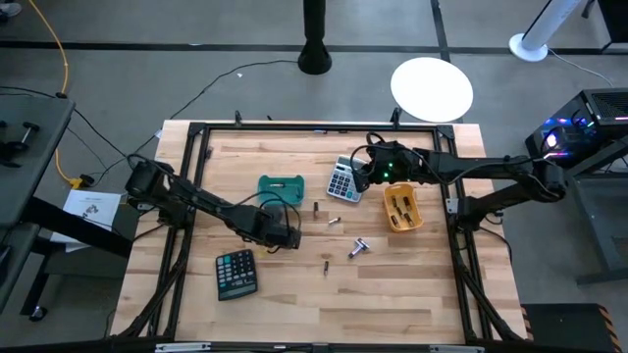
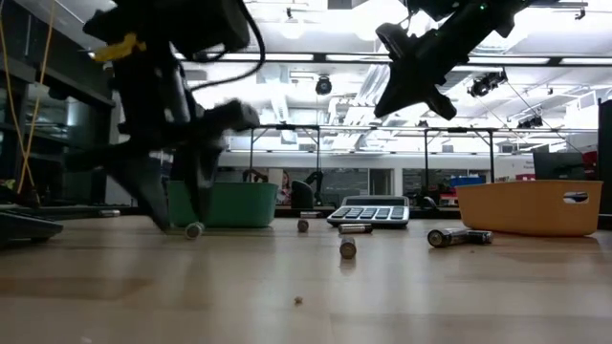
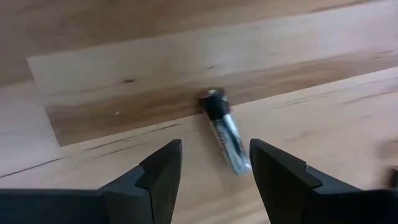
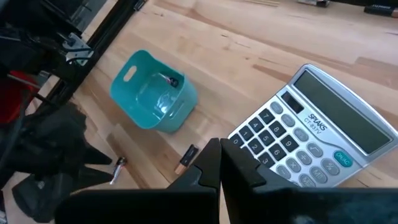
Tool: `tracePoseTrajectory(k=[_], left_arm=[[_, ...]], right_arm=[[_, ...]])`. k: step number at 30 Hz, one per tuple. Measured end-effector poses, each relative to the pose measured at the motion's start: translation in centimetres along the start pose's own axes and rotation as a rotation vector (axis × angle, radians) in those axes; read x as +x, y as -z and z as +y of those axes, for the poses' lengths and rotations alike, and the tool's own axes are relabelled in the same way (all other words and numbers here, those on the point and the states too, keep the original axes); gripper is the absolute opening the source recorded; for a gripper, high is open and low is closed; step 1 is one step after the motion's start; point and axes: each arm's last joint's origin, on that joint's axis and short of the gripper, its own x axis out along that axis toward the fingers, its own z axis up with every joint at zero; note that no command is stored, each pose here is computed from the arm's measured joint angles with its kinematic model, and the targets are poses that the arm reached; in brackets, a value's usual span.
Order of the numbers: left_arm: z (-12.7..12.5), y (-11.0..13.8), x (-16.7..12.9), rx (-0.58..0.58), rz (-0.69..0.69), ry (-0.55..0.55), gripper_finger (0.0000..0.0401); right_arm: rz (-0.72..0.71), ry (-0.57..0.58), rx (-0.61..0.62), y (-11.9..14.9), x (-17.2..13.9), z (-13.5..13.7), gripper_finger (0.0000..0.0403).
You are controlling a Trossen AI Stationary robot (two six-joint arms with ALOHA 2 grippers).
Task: Sort batteries
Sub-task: Put the silver battery into the blue bin
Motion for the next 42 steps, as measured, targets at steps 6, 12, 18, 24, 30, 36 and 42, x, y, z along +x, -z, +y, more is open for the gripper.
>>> tracePoseTrajectory(k=[6,12,18,24,30,36,42], left_arm=[[0.1,0.2,2.3,0.055,0.022,-0.075,0.0177],[0.5,0.0,1.9,0.120,0.006,-0.095,0.0056],[0.8,-0.8,-1.3,0.260,-0.073,-0.047,0.0029],[1.5,-2.4,-8.5,0.365,-0.237,0.139,0.0028],[3.7,-6.9,-13.5,0.392,-0.409,0.197,0.0028],[5.0,-12.3,-13.3,0.575,-0.362,0.167,0.0028],[4.9,-15.5,-9.9,0.735,-0.180,0.199,0.0028]], right_arm=[[-0.008,0.009,-0.013,0.0,0.0,0.0,0.0000],[-0.001,0.014,-0.050,0.0,0.0,-0.1,0.0000],[0.018,0.000,-0.122,0.1,0.0,-0.1,0.0000],[0.029,-0.009,-0.179,0.1,0.0,-0.1,0.0000],[0.029,-0.013,-0.177,0.1,0.0,-0.1,0.0000],[0.038,-0.022,-0.032,0.2,0.0,0.0,0.0000],[0.060,-0.042,0.107,0.2,0.0,0.1,0.0000]])
